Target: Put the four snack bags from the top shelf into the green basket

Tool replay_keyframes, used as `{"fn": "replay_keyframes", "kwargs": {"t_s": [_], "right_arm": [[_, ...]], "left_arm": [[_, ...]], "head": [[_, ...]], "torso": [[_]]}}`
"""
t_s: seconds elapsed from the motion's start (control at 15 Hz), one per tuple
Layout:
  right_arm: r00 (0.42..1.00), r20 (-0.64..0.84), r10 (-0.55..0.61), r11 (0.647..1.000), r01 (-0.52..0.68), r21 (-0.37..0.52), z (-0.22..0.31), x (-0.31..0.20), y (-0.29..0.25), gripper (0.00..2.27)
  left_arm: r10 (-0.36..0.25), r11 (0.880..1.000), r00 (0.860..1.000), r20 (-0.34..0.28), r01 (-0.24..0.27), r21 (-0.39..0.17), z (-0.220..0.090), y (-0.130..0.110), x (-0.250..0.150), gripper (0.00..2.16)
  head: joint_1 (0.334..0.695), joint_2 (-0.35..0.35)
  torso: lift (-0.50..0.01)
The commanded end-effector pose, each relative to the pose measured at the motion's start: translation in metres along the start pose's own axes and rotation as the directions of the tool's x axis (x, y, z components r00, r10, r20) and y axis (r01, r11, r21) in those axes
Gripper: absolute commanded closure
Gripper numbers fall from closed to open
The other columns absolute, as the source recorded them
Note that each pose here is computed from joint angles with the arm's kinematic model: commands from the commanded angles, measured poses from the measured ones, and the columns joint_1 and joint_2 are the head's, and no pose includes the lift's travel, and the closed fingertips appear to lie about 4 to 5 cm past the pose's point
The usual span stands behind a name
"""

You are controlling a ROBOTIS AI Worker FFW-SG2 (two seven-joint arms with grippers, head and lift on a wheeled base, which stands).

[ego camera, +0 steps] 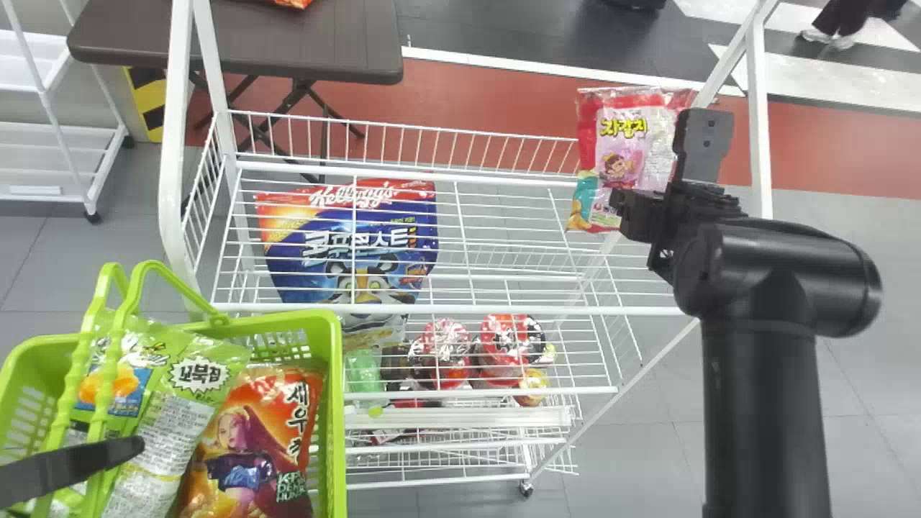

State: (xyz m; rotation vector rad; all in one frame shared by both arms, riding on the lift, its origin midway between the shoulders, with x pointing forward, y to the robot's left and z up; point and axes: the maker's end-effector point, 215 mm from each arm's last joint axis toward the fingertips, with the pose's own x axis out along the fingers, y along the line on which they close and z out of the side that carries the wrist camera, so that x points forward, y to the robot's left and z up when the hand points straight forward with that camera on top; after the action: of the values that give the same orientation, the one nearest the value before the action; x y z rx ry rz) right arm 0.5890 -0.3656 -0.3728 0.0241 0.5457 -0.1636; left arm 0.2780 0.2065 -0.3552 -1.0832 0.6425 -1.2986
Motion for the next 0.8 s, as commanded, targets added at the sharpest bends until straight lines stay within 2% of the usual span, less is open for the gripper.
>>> {"fn": "replay_keyframes", "kwargs": {"t_s": [0.0, 0.13, 0.33, 0.4, 0.47, 0.73], "right_arm": [[0.993, 0.022, 0.113, 0.993, -0.114, 0.035, 0.0, -0.04, 0.034, 2.25], [0.965, 0.047, 0.259, 0.964, -0.261, 0.052, 0.002, -0.08, 0.085, 2.25], [0.868, 0.055, 0.494, 0.867, -0.496, 0.038, -0.004, -0.147, 0.18, 2.25], [0.813, 0.04, 0.581, 0.811, -0.583, 0.048, -0.012, -0.169, 0.216, 2.25], [0.751, 0.016, 0.66, 0.749, -0.659, 0.058, -0.024, -0.19, 0.251, 2.25], [0.533, -0.044, 0.845, 0.535, -0.84, 0.089, -0.059, -0.262, 0.354, 2.25]], "left_arm": [[-0.012, 1.0, 1.0, 0.005, 0.012, 0.002, 0.002, -0.001, 0.0, 2.15], [-0.013, 1.0, 1.0, 0.008, 0.013, 0.001, 0.002, -0.001, 0.0, 2.15], [-0.014, 1.0, 1.0, 0.01, 0.014, 0.002, 0.003, 0.0, 0.001, 2.15], [-0.014, 1.0, 1.0, 0.01, 0.014, 0.002, 0.003, 0.0, 0.001, 2.15], [-0.013, 1.0, 1.0, 0.012, 0.013, -0.001, 0.003, 0.001, 0.0, 2.15], [-0.015, 1.0, 1.0, 0.013, 0.015, 0.0, 0.004, 0.001, 0.0, 2.15]], "head": [[0.695, -0.213], [0.695, -0.174], [0.695, -0.09], [0.695, -0.048], [0.695, 0.026], [0.695, 0.222]], "torso": [[0.0], [0.0], [0.0], [0.0], [0.0], [0.0]]}}
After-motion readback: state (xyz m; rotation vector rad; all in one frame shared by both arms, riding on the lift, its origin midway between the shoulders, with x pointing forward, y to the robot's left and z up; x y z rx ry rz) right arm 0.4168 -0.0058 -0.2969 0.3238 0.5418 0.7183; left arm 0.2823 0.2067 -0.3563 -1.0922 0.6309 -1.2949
